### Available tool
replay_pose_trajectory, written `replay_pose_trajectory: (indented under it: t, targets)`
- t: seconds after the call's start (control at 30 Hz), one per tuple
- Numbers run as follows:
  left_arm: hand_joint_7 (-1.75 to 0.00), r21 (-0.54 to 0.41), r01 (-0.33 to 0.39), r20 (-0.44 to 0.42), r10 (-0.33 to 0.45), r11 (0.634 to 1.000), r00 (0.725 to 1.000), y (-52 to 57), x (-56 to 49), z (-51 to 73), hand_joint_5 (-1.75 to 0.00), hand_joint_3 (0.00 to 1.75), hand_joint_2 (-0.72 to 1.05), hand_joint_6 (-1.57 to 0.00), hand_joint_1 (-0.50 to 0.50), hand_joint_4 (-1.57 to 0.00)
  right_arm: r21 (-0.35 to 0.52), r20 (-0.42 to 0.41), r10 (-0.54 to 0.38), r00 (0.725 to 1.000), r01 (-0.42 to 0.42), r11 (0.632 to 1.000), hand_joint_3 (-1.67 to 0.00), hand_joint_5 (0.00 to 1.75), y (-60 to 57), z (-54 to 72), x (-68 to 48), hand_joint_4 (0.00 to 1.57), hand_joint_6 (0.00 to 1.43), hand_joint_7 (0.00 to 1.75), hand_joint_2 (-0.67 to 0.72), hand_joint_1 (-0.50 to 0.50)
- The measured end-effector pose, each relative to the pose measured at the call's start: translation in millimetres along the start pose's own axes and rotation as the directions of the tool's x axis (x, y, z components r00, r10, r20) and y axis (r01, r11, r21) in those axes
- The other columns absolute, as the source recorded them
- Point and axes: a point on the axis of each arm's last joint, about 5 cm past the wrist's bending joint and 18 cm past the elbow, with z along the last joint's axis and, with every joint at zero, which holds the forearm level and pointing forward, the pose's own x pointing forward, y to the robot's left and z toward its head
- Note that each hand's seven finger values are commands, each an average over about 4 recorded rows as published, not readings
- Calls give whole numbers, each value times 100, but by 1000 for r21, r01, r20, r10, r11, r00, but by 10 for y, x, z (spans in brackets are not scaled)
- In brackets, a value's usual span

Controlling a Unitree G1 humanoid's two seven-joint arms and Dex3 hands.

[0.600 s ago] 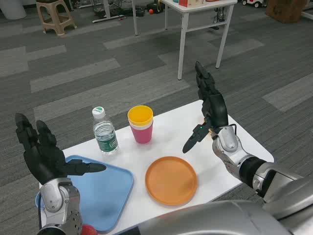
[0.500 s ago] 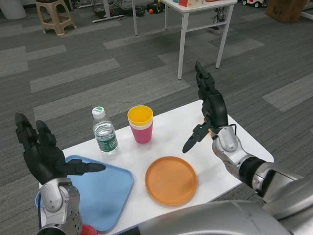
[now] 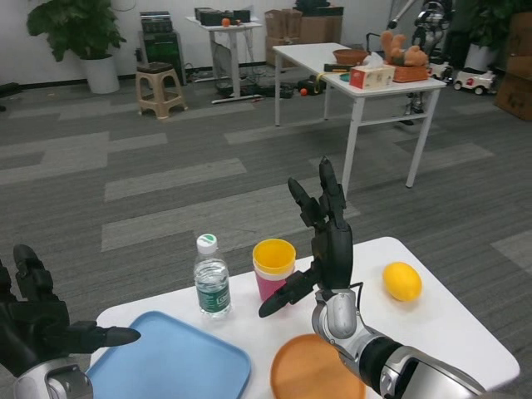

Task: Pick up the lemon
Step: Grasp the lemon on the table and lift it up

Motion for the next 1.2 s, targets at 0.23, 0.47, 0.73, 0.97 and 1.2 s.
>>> replay_pose_trajectory:
  t: [0.23,0.47,0.73,0.97,1.2]
  targets:
    - [-7,-2,1,-1,-1,1000,1000,-7,-4,-3,0,9,-55,-3,-26,0,-8,-2,-5,1000,5,1000,0,0,-26,0,0,83,0,0,72,-29]
    - [-7,-2,1,-1,-1,1000,1000,-7,-4,-3,0,9,-55,-3,-26,0,-7,-2,-5,1000,5,1000,0,0,-25,-1,0,83,0,0,72,-29]
    - [-7,-2,1,-2,-1,1000,1000,-6,-5,-3,0,9,-55,-3,-26,0,-7,-2,-5,1000,5,1000,0,0,-25,0,0,83,0,0,72,-28]
    - [-7,-2,1,-2,-1,1000,1000,-5,-6,-3,0,9,-55,-3,-26,0,-8,-2,-5,1000,5,1000,0,5,-27,-1,-2,80,0,0,72,-29]
    - [-7,-1,1,-2,-1,1000,1000,-5,-6,-3,0,9,-46,-1,-27,0,-8,-2,-7,1000,7,1000,0,2,-29,-1,-1,80,0,0,72,-29]
